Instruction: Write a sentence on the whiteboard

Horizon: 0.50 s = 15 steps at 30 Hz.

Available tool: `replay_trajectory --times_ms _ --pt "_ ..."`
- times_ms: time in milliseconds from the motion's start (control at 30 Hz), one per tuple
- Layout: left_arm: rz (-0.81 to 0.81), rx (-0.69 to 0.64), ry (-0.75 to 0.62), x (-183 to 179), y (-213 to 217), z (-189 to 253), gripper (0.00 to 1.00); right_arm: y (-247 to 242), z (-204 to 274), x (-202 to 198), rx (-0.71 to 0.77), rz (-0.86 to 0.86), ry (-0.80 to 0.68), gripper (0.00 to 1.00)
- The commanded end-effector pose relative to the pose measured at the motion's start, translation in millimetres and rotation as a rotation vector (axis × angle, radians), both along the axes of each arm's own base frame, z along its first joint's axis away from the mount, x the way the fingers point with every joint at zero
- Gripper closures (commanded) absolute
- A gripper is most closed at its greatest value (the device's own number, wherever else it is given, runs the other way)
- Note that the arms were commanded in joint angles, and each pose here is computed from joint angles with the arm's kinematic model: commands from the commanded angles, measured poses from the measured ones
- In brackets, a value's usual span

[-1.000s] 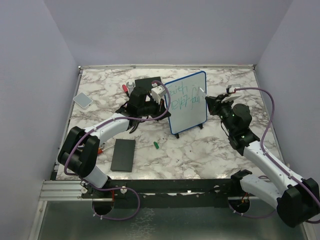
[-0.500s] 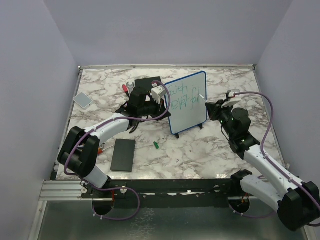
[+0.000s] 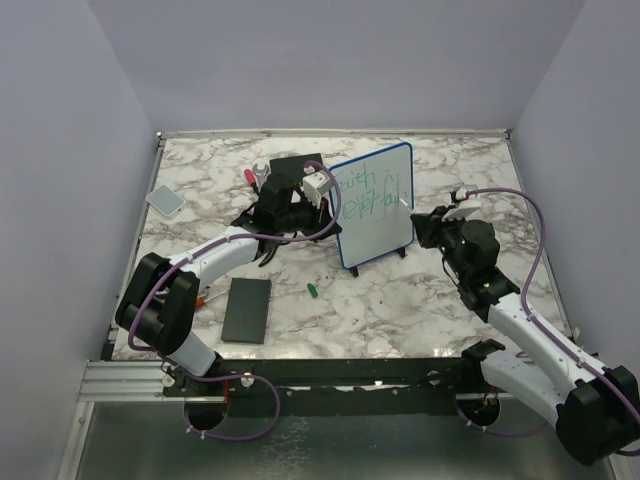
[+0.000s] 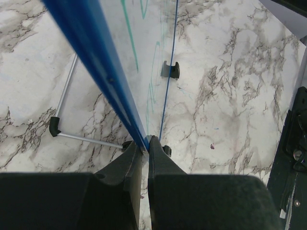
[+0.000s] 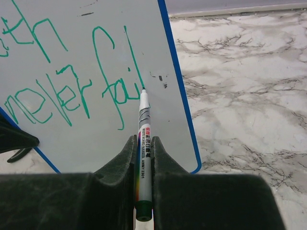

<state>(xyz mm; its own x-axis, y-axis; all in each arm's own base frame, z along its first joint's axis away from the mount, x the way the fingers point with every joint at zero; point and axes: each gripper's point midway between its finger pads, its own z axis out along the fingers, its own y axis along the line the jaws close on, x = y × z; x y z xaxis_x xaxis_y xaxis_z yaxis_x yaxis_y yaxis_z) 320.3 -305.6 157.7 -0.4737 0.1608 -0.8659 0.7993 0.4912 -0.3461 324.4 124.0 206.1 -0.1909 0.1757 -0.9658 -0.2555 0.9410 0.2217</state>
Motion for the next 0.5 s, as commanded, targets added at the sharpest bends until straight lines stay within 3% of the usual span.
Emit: replay_trajectory --times_ms 0,467 --pt "0.006 0.075 0.06 -6 7 -25 1.0 -2 -20 -7 -0.007 -0.001 0.065 1.0" --pt "0.007 0.073 0.055 -6 7 -24 1.0 -8 -32 -10 -0.015 -0.03 0.108 0.99"
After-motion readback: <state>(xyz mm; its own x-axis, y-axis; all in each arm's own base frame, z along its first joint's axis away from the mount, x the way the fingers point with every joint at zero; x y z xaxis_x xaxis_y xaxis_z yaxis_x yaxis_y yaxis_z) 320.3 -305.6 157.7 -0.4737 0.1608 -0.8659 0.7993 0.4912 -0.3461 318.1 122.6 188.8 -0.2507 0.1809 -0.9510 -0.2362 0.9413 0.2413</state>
